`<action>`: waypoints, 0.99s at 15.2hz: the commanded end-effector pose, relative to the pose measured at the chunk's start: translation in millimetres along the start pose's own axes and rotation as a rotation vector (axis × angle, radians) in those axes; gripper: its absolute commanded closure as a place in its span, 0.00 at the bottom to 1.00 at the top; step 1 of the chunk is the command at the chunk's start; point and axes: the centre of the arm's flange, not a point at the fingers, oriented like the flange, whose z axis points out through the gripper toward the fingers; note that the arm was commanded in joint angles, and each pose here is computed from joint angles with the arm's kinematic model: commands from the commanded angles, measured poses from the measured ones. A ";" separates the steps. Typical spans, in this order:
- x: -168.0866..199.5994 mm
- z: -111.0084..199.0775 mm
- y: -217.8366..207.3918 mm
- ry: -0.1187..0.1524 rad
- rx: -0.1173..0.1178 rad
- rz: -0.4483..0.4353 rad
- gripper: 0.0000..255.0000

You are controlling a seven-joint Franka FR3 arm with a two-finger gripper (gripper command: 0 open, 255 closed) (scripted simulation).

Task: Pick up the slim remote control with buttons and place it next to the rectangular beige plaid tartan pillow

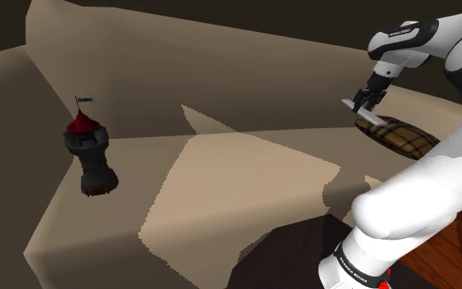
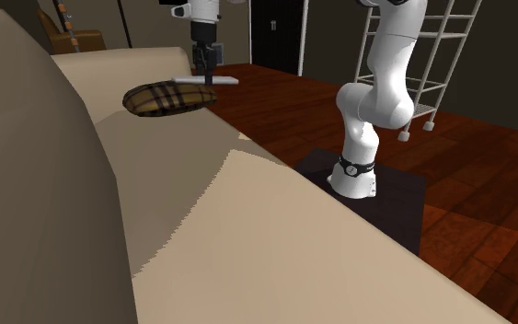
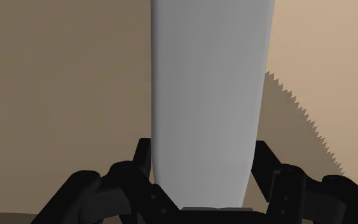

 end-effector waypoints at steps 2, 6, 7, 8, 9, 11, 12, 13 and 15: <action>-17.6 -0.3 33.9 0.000 0.000 -0.002 1.00; -42.4 -1.8 80.5 0.000 0.000 -0.002 1.00; -48.6 -2.2 92.2 0.000 0.000 -0.002 1.00; -54.8 -2.5 103.8 0.000 0.000 -0.002 1.00; -61.0 -2.9 115.4 0.000 0.000 -0.002 1.00; -73.5 -3.6 138.7 0.000 0.000 -0.002 1.00; -79.7 -4.0 150.4 0.000 0.000 -0.002 1.00; -85.9 -4.4 162.0 0.000 0.000 -0.002 1.00; -98.3 -5.1 185.3 0.000 0.000 -0.002 1.00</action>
